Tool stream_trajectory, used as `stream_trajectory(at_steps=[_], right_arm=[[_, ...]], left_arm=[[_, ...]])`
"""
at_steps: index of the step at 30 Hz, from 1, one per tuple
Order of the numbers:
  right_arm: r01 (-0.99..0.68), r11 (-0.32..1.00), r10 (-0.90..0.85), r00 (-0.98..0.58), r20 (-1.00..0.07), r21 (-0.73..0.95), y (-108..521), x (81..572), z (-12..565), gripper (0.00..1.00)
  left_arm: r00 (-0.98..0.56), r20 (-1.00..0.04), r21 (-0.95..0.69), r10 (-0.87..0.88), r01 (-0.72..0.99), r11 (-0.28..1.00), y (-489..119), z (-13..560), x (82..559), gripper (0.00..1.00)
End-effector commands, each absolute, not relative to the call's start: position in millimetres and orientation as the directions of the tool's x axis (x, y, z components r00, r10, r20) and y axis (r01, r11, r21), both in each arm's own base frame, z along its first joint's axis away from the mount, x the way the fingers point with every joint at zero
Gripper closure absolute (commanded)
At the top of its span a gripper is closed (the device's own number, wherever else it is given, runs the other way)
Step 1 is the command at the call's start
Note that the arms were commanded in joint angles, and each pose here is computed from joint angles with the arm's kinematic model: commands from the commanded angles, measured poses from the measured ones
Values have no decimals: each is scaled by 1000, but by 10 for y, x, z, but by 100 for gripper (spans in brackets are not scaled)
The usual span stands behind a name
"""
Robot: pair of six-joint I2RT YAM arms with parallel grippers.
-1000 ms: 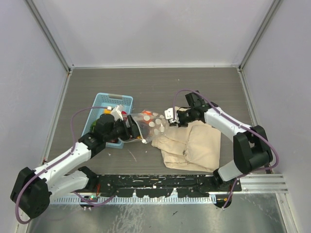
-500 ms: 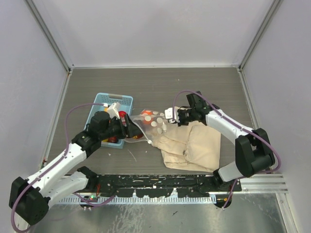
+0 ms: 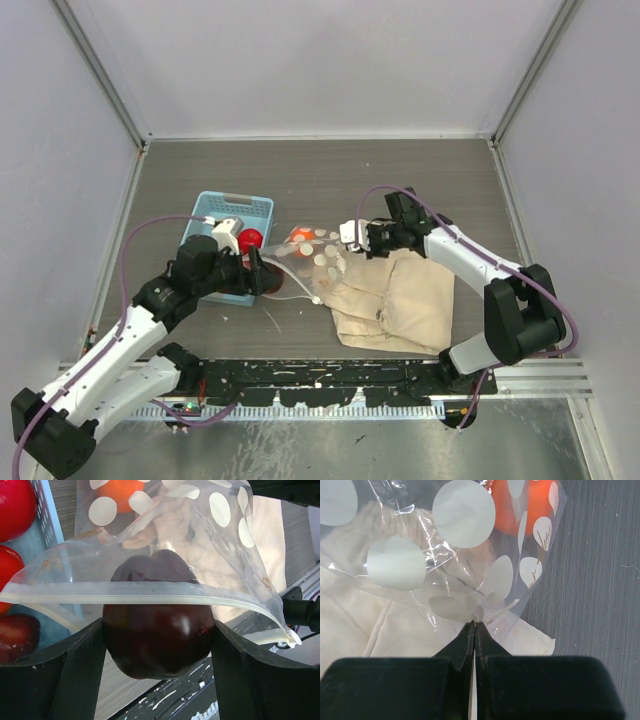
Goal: Open the zip-top bag and remove the fake food
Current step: Pick up the fake fruit from the zipper food storage bag.
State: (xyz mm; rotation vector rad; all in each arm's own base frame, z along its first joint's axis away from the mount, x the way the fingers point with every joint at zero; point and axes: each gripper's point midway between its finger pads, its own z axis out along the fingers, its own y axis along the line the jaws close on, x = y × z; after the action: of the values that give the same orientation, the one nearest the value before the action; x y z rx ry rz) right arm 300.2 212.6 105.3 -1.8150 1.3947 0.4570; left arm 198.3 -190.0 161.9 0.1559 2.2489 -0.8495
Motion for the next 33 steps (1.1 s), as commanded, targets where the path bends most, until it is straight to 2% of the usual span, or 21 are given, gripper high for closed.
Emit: stream_trajectory(at_steps=[1, 14, 33], right_arm=[[-915, -43, -637, 334, -695, -400, 2104, 3151, 1195, 97], [-913, 23, -637, 300, -710, -407, 1923, 3269, 1300, 97], [-916, 38, -643, 283, -712, -399, 1865, 3301, 1295, 97]], left_arm=[[-679, -717, -531, -156, 388, 753, -1908, 1933, 2014, 71], [-668, -714, -557, -210, 359, 749, -1841, 2069, 1952, 71], [-590, -776, -458, -222, 285, 842, -1419, 2165, 1856, 69]])
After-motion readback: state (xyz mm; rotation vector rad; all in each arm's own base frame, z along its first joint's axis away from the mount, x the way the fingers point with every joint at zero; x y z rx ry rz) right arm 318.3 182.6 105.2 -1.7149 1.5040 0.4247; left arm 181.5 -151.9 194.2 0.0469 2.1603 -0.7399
